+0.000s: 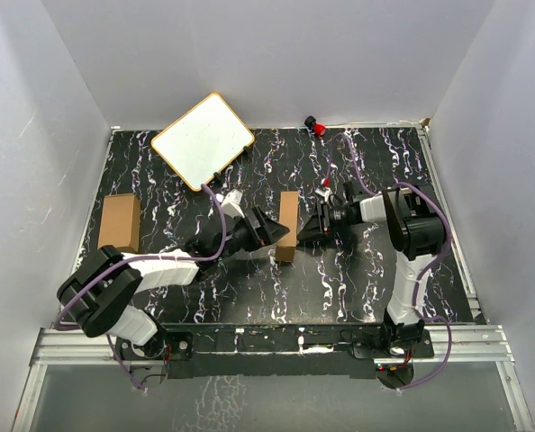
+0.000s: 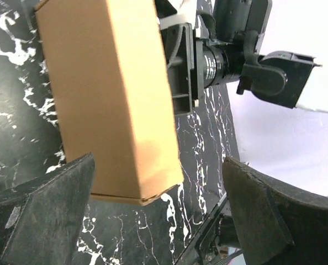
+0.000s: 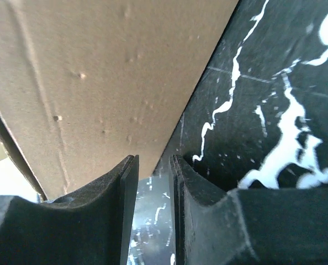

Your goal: Fold the paper box

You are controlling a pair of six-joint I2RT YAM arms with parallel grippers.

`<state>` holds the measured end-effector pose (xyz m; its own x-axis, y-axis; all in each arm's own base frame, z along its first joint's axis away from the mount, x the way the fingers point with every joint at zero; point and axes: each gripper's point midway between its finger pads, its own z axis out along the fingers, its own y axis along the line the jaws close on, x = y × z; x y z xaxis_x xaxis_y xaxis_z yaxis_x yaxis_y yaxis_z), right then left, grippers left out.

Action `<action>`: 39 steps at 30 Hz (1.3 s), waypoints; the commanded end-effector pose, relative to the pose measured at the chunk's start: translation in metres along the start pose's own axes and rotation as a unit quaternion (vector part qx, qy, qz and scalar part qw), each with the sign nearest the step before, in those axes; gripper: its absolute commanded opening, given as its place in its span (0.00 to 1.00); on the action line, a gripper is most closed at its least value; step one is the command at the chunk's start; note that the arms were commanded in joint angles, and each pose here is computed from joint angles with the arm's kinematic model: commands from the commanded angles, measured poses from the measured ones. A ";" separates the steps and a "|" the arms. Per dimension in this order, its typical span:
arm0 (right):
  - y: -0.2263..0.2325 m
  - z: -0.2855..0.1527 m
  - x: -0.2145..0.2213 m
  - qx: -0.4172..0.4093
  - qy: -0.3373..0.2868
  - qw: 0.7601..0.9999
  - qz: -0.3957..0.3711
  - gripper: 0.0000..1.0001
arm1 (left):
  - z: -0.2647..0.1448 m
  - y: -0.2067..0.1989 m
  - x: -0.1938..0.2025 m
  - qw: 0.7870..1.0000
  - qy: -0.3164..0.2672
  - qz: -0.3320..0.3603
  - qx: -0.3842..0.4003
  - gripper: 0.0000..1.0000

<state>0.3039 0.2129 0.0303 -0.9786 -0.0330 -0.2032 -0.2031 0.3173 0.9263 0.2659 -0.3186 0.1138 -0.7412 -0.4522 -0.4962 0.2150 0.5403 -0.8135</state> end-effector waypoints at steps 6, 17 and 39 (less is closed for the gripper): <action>0.009 -0.057 -0.056 0.107 -0.098 0.978 -0.148 0.36 | 0.012 0.006 -0.011 0.981 0.020 0.135 -0.139 0.97; 0.025 -0.083 -0.065 0.101 -0.128 0.970 -0.183 0.37 | 0.044 0.019 -0.007 0.925 0.078 0.244 -0.280 0.96; 0.026 -0.086 -0.063 0.097 -0.130 0.970 -0.183 0.36 | -0.001 0.032 -0.046 0.860 0.040 0.327 -0.390 0.22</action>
<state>0.3537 0.1427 0.0761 -0.8460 0.0650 -0.5293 -0.4247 0.5181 0.7424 0.3067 -0.3138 0.0689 -0.7341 0.1441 -0.6635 0.1806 0.9835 0.0138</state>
